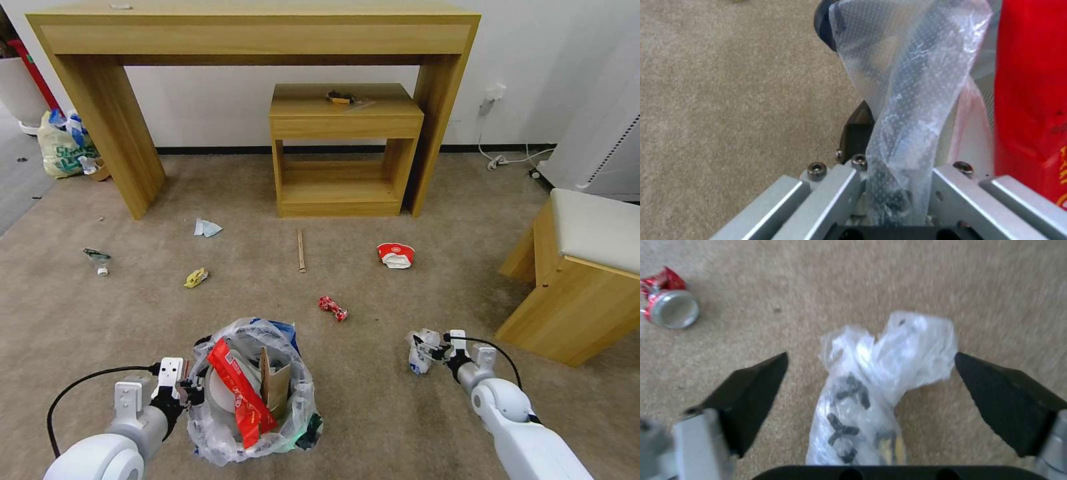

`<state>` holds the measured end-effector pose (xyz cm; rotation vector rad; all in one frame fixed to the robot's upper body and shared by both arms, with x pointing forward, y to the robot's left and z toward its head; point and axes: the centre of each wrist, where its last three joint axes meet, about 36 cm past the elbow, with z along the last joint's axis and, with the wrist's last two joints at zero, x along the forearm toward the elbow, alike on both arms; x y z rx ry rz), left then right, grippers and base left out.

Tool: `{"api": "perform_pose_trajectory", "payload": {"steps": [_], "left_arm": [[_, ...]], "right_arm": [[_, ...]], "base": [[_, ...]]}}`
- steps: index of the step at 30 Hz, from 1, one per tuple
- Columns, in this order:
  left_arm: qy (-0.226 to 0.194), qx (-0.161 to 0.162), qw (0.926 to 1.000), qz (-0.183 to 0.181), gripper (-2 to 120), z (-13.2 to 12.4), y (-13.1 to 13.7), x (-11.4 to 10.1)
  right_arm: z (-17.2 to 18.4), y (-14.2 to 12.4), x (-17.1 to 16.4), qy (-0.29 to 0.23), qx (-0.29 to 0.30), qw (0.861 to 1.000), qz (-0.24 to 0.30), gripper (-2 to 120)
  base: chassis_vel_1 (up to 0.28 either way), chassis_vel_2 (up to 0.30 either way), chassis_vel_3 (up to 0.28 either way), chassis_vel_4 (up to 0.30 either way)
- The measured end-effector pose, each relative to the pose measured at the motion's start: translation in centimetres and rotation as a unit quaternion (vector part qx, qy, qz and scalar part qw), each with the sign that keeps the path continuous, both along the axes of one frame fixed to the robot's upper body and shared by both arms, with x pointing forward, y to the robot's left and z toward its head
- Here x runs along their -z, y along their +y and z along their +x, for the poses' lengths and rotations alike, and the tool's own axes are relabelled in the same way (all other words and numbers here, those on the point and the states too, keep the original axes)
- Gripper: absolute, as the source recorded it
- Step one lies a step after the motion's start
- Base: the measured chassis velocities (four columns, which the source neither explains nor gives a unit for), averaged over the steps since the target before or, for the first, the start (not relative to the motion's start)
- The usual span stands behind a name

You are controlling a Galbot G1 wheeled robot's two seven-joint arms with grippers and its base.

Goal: Pick up the trash bin and place the garbage on the floor into it.

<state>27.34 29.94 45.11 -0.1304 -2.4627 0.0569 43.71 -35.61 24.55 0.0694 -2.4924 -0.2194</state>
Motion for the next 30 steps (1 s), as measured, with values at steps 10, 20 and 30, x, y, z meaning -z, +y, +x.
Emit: {"api": "perform_pose_trajectory", "payload": {"steps": [10, 20, 30], "left_arm": [[-0.002, 0.001, 1.0, 0.0, 0, 0.1, -0.1, -0.1], [-0.001, 0.005, 1.0, 0.003, 0, 0.2, 0.0, -0.1], [-0.004, 0.014, 0.9999, 0.003, 0, 0.8, 0.1, -0.2]], "right_arm": [[0.0, 0.6, 1.0, 0.024, 0.024, 0.999, 0.005, 52], [0.4, 1.1, 1.4, 0.023, 0.04, 0.999, 0.007, 22], [0.8, 1.3, -0.6, -0.024, 0.05, 0.998, -0.009, 0]], "base": [[0.0, 0.0, 0.0, 0.0], [0.0, 0.0, 0.0, 0.0], [0.0, 0.0, 0.0, 0.0]]}}
